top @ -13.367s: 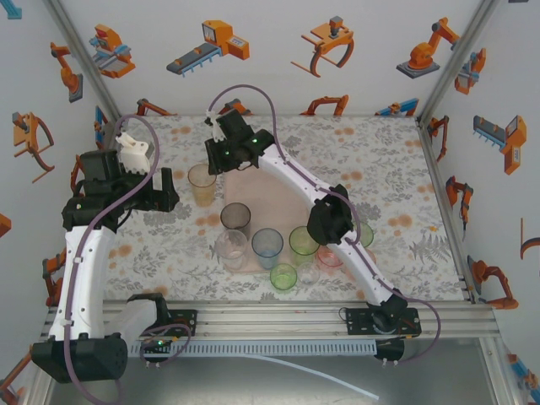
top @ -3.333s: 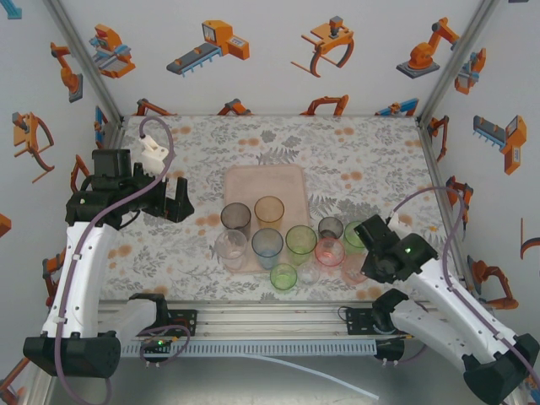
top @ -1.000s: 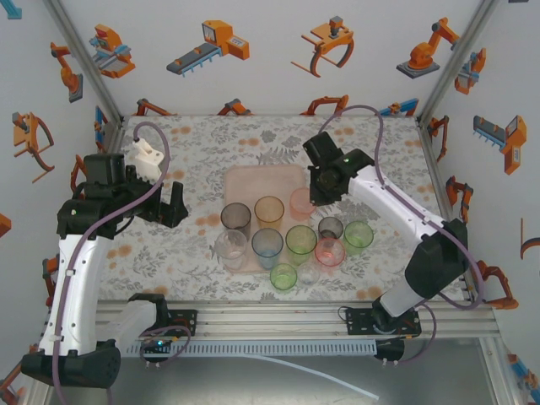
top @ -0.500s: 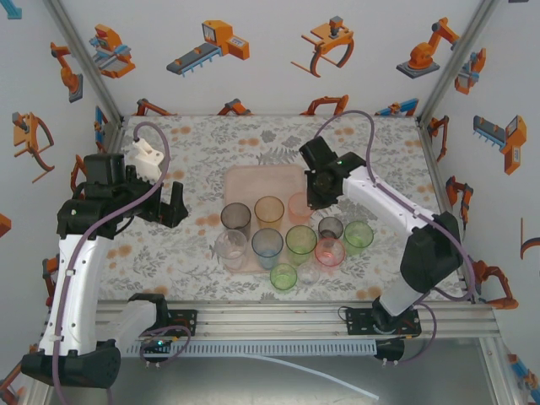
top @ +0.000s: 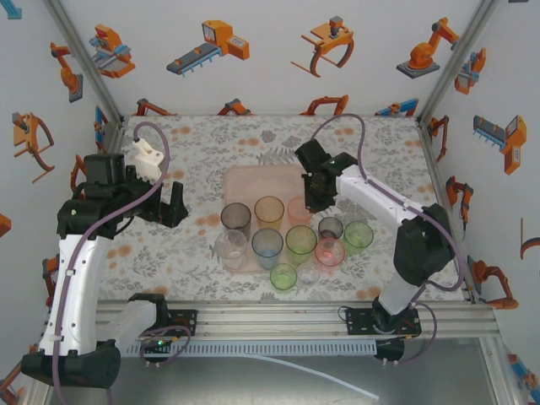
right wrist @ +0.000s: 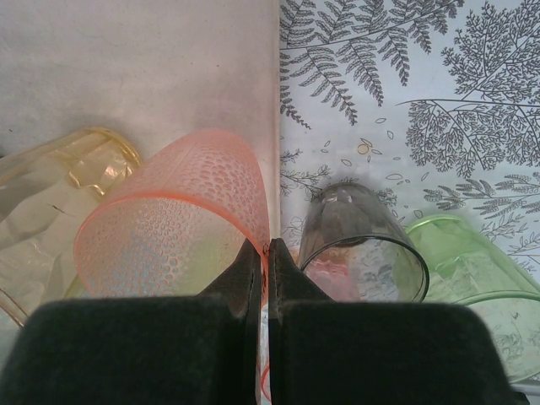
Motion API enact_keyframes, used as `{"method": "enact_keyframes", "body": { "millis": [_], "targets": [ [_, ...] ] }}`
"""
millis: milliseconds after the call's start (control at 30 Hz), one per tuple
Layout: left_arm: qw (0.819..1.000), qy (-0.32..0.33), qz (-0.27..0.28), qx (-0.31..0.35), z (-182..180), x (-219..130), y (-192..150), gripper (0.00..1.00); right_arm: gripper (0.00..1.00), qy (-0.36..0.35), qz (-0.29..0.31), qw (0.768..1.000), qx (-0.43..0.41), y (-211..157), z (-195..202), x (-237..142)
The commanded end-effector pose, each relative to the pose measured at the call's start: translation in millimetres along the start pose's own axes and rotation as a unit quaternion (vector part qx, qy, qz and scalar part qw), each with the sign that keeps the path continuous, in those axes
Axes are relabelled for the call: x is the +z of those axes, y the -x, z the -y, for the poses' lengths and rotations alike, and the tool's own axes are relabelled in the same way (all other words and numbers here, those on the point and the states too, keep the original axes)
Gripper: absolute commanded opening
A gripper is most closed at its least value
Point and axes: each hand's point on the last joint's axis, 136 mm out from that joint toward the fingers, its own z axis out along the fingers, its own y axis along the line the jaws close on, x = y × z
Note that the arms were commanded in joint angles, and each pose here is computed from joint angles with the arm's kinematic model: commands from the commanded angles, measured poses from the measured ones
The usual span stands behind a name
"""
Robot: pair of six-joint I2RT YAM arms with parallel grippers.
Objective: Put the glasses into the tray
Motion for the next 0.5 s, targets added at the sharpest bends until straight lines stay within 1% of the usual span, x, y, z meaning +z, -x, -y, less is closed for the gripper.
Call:
{"method": "enact_keyframes", "body": {
  "millis": [0,467],
  "targets": [
    [1.000,-0.007,-0.006,0.004,3,2,-4,0.97,0.00,0.004,-0.007,1.000,-0.018,-4,-6,7],
    [1.000,-0.006,-0.010,0.002,1,4,-4,0.97,0.00,-0.005,-0.018,0.999,-0.026,-15,-6,20]
  ]
}}
